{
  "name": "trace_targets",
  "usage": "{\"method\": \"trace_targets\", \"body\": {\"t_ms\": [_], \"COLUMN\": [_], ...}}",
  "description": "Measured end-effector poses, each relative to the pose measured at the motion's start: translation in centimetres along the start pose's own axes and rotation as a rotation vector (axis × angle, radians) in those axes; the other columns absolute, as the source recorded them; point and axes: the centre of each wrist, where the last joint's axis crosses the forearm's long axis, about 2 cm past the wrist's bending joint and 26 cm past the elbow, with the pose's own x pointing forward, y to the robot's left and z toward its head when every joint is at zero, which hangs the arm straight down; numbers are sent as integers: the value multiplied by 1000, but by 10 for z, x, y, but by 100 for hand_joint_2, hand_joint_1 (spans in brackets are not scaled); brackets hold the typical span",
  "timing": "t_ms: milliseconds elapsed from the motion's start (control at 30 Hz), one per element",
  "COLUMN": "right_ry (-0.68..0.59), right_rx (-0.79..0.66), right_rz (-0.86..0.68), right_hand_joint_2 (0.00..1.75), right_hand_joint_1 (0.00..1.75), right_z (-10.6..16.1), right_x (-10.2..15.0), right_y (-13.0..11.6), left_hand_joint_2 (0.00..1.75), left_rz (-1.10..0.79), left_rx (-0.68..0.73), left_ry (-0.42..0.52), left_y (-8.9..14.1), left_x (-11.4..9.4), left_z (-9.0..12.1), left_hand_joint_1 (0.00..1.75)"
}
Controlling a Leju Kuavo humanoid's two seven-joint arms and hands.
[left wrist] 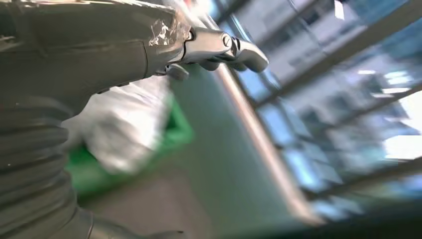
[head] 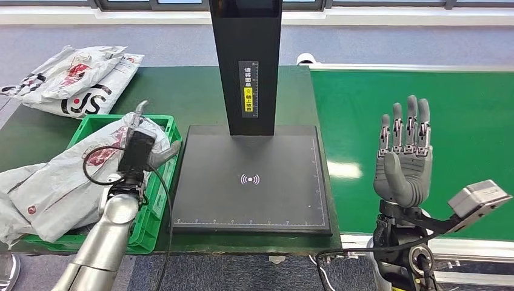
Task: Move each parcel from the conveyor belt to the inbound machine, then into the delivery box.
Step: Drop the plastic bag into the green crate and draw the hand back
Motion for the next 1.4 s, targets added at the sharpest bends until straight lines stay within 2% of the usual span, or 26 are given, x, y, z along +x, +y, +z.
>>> {"method": "trace_targets", "body": {"t_ms": [167,267,433,600,733,967,1400], "right_ry": [10,20,34,48,75,154,230], "right_rx": [-8,-5,2,1,1,-16,-29], "right_rz": [-6,-7,-6,36,132,223,300], "right_hand_joint_2": [175,175,175,175,175,175,175], "right_hand_joint_1": [0,0,0,0,0,0,0], "right_z": [3,6,9,15,22,39,61], "right_x": [-4,-6,-9,-14,-23,-39,-49], "right_y": [1,2,4,8,13,17,22], "left_hand_joint_2": [175,175,175,175,175,175,175], "left_rz": [326,417,486,545,602,636,571], "left_rx": [3,-21,-69,-116,-125,-147,-176], "left_ry": [-145,-201,-257,-269,-240,-146,-59], "left_y": [-12,-20,-31,-47,-61,-83,-97], "left_x": [44,63,82,93,94,80,65], "left_z": [5,9,16,24,30,53,80], "left_hand_joint_1": [0,0,0,0,0,0,0]}}
